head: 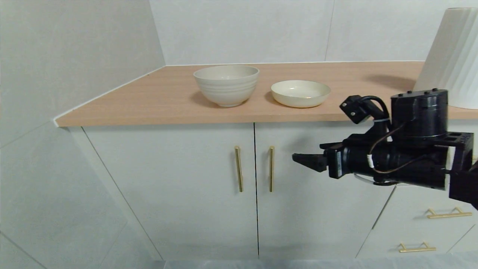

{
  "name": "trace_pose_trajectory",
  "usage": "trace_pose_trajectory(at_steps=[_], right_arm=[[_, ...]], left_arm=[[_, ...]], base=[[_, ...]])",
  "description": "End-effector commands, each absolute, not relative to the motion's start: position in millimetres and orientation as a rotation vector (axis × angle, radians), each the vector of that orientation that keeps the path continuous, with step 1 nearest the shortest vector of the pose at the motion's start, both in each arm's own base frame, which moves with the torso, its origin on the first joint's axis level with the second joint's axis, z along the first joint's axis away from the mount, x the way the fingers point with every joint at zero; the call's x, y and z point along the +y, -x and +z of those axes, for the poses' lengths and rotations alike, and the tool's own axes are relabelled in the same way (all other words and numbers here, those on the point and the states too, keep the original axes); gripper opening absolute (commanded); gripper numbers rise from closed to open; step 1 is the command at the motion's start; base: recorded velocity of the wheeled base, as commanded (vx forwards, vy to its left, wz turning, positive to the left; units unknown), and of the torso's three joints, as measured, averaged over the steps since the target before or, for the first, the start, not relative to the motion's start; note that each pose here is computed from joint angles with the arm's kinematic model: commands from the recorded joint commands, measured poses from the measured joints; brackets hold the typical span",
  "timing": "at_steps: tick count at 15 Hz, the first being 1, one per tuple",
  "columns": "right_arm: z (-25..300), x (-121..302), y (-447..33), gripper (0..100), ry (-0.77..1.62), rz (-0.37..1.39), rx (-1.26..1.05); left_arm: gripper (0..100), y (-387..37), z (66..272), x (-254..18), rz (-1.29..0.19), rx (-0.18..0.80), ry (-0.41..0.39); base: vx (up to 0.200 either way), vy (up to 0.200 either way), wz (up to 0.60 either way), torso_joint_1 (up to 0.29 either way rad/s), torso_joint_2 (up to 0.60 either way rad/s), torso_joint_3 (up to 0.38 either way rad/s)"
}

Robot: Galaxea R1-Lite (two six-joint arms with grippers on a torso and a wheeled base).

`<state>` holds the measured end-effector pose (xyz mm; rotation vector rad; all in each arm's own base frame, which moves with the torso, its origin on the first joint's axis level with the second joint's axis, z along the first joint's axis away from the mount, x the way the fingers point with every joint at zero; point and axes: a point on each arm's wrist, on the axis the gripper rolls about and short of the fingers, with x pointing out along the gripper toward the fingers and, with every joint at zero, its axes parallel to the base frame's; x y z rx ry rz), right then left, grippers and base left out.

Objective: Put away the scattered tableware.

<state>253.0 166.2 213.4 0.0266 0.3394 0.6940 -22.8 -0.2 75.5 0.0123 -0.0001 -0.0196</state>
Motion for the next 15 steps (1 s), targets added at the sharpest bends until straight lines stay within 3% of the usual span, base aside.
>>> trace_pose_trajectory(at_steps=[1,8,15], right_arm=[[196,196,-261,100,-0.055,0.742,0.410],[181,214,-276,100,-0.212,0.716,0.497],[145,245,-293,100,-0.295,0.749,0.466]], left_arm=[[100,23,75,0,-0.020,0.000,-0.012],[100,23,75,0,-0.018,0.000,-0.012],[100,23,75,0,-0.020,0.000,-0.012]], base=[[0.000,0.000,0.00,0.000,0.00,0.000],[0.000,0.000,0.00,0.000,0.00,0.000],[0.000,0.000,0.00,0.000,0.00,0.000]])
